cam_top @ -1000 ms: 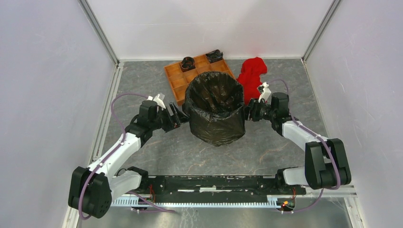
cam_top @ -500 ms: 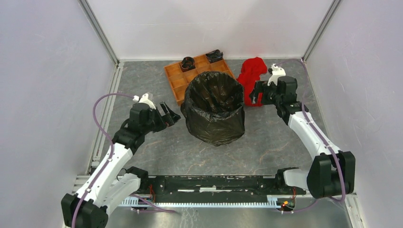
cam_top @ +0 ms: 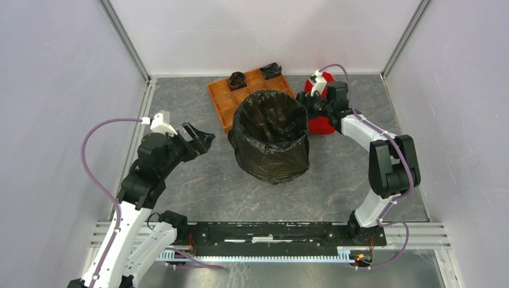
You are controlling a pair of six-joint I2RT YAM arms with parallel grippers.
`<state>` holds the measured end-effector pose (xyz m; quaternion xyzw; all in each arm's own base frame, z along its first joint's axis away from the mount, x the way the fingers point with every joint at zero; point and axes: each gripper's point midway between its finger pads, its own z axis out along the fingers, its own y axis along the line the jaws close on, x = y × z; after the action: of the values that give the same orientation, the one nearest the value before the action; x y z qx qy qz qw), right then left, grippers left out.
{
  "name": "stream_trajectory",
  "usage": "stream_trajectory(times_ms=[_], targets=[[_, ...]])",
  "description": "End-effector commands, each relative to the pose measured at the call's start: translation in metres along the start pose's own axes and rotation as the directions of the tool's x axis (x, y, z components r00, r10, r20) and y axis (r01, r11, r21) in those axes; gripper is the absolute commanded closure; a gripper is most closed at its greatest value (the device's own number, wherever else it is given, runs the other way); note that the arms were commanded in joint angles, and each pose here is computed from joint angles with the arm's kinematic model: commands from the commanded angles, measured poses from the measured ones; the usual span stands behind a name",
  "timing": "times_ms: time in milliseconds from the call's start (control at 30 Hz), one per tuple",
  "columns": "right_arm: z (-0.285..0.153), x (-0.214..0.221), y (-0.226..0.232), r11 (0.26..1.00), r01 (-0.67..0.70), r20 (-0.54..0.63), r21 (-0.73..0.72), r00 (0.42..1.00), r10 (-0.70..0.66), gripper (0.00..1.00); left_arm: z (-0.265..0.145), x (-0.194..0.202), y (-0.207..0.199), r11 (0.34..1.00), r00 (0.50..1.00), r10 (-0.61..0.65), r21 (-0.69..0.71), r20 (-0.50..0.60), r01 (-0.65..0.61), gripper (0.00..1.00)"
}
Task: Put the trash bags into the trash bin
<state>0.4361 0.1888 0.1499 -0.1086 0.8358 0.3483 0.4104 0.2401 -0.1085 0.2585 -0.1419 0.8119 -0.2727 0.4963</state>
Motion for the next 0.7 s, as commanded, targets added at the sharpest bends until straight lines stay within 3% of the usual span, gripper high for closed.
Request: stream_trajectory(times_ms=[0, 300, 667], targets=[[0.012, 0.009, 0.063, 0.969, 0.011, 0.001, -0.248, 1.000, -0.011, 0.12, -0.022, -0.030, -0.011, 0.999, 0.995, 0.049, 0.004, 0.086, -0.050, 0.01], [0.012, 0.088, 0.090, 0.940, -0.036, -0.141, -0.338, 0.990, -0.013, 0.12, -0.061, -0.077, -0.025, 0.993, 0.968, 0.121, -0.026, 0.222, -0.119, 0.00], [-0.024, 0.147, 0.126, 0.931, -0.031, -0.250, -0.365, 0.966, -0.066, 0.13, -0.075, -0.098, -0.035, 0.991, 0.950, 0.130, -0.022, 0.282, -0.129, 0.00]])
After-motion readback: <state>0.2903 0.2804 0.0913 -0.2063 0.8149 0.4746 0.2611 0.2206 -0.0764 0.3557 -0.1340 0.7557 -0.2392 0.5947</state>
